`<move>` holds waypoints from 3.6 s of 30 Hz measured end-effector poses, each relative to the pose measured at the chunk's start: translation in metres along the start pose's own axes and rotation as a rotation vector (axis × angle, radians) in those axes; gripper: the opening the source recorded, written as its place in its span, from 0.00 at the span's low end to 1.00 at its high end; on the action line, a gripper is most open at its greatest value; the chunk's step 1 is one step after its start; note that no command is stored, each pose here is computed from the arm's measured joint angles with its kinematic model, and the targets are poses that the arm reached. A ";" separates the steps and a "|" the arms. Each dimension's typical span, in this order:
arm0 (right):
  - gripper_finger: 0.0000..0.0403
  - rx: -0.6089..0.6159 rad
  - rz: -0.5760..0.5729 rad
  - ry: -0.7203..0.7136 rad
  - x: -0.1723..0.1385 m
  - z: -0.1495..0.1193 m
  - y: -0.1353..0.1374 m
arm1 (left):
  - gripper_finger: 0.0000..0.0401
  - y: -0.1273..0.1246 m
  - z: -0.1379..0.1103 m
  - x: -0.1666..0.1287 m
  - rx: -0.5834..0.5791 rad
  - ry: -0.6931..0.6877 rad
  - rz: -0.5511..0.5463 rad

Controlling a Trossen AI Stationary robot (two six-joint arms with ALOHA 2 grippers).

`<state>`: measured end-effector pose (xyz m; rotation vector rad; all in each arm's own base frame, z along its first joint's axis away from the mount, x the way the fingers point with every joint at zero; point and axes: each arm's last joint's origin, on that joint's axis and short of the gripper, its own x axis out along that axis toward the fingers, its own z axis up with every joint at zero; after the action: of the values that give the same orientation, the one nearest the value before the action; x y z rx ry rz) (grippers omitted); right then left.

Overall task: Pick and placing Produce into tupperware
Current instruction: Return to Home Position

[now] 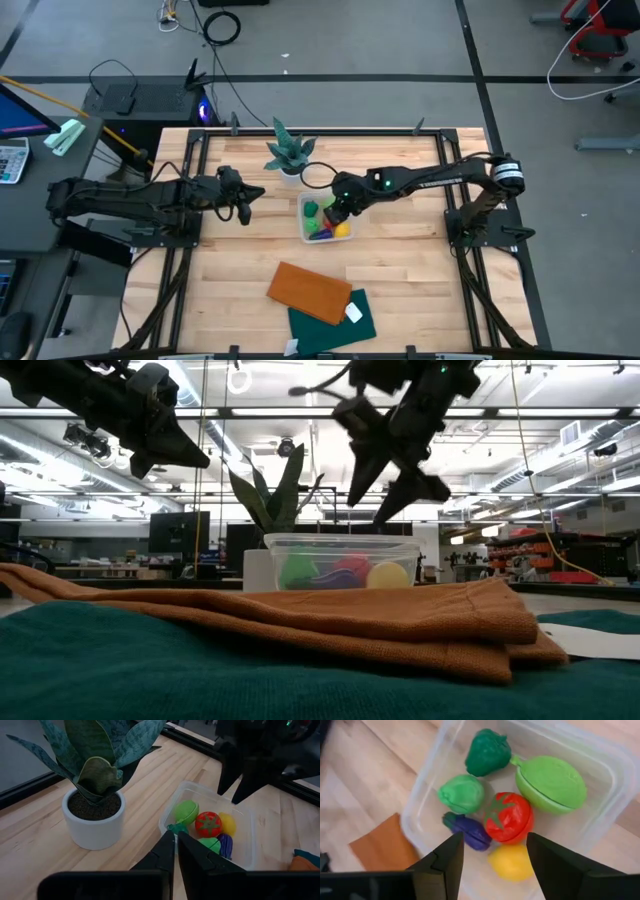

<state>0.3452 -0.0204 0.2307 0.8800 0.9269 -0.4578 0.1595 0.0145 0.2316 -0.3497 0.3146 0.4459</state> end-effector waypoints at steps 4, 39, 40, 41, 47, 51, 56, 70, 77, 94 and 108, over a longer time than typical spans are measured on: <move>0.43 -0.007 -0.017 -0.017 -0.019 -0.002 -0.002 | 0.08 0.000 0.000 0.000 0.000 0.000 0.000; 0.01 -0.263 -0.045 -0.330 -0.204 -0.044 -0.050 | 0.05 0.000 0.001 0.000 -0.042 -0.008 -0.004; 0.00 -0.263 -0.037 -0.341 -0.207 -0.046 -0.052 | 0.05 0.000 0.001 0.000 -0.043 -0.008 -0.004; 0.00 -0.264 -0.030 -0.348 -0.210 -0.049 -0.056 | 0.06 0.000 0.001 0.000 -0.044 -0.009 -0.005; 0.00 -0.262 0.006 -0.381 -0.218 -0.067 -0.077 | 0.08 -0.002 0.005 0.000 -0.115 -0.050 -0.026; 0.00 -0.273 0.077 -0.428 -0.221 -0.080 -0.087 | 0.07 -0.003 0.007 0.000 -0.114 -0.071 -0.036; 0.00 -0.288 0.187 -0.495 -0.215 -0.096 -0.101 | 0.05 -0.003 0.007 0.000 -0.117 -0.070 -0.036; 0.00 -0.372 0.454 -0.689 -0.186 -0.128 -0.141 | 0.08 -0.003 0.007 0.000 -0.139 -0.070 -0.037; 0.00 -0.417 0.511 -0.815 -0.195 -0.139 -0.159 | 0.08 -0.003 0.007 0.000 -0.159 -0.071 -0.035; 0.00 -0.447 0.631 -0.934 -0.160 -0.148 -0.171 | 0.11 -0.002 0.004 0.000 -0.263 -0.046 -0.014; 0.00 -0.386 0.821 -1.012 -0.116 -0.151 -0.173 | 0.11 -0.001 0.003 0.000 -0.282 -0.029 -0.005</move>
<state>0.0900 0.0007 0.2044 0.4895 -0.2988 0.0342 0.1604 0.0148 0.2341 -0.6182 0.2224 0.4911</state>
